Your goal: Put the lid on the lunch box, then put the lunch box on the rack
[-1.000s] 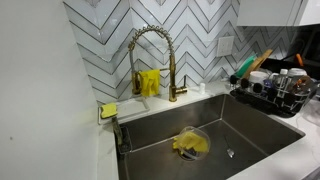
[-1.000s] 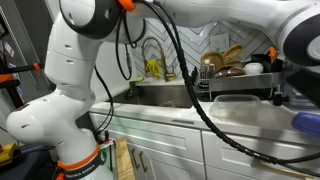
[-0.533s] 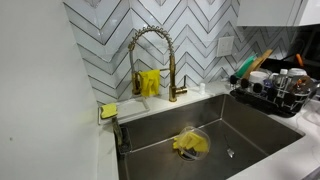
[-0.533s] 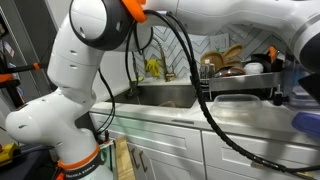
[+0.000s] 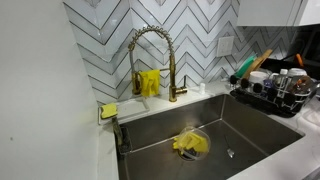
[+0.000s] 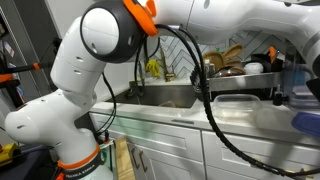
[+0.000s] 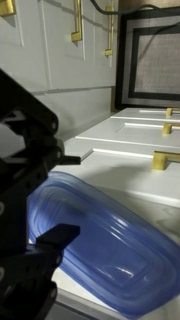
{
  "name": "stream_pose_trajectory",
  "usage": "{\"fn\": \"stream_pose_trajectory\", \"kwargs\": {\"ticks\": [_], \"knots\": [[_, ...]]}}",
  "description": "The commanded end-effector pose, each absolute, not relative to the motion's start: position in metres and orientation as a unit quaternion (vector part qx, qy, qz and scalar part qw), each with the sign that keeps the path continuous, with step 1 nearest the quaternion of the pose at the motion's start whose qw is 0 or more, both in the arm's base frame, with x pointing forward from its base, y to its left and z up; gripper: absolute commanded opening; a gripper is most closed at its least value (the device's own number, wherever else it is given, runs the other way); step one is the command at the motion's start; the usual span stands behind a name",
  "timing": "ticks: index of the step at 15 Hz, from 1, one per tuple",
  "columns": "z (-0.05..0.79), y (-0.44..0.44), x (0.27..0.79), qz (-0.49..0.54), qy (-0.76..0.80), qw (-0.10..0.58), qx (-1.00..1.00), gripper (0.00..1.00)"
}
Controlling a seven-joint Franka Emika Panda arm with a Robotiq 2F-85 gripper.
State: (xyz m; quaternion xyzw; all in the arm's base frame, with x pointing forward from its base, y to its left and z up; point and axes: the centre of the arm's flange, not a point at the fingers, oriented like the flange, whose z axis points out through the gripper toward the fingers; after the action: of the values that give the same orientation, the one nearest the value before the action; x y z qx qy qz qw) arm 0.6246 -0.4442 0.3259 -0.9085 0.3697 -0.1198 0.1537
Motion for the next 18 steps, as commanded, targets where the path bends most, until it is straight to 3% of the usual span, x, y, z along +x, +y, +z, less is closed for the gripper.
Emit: {"fn": "stream_pose_trajectory", "kwargs": {"ticks": [1,4,7,18], "knots": [[0.320,-0.456,0.635,-0.114,0.390,0.188,-0.894,0.31],[0.319,-0.458,0.637,-0.113,0.399,0.200,-0.888,0.10],[0.325,-0.456,0.635,-0.112,0.400,0.204,-0.886,0.00],[0.390,-0.445,0.588,-0.065,0.366,0.154,-0.915,0.02]]}}
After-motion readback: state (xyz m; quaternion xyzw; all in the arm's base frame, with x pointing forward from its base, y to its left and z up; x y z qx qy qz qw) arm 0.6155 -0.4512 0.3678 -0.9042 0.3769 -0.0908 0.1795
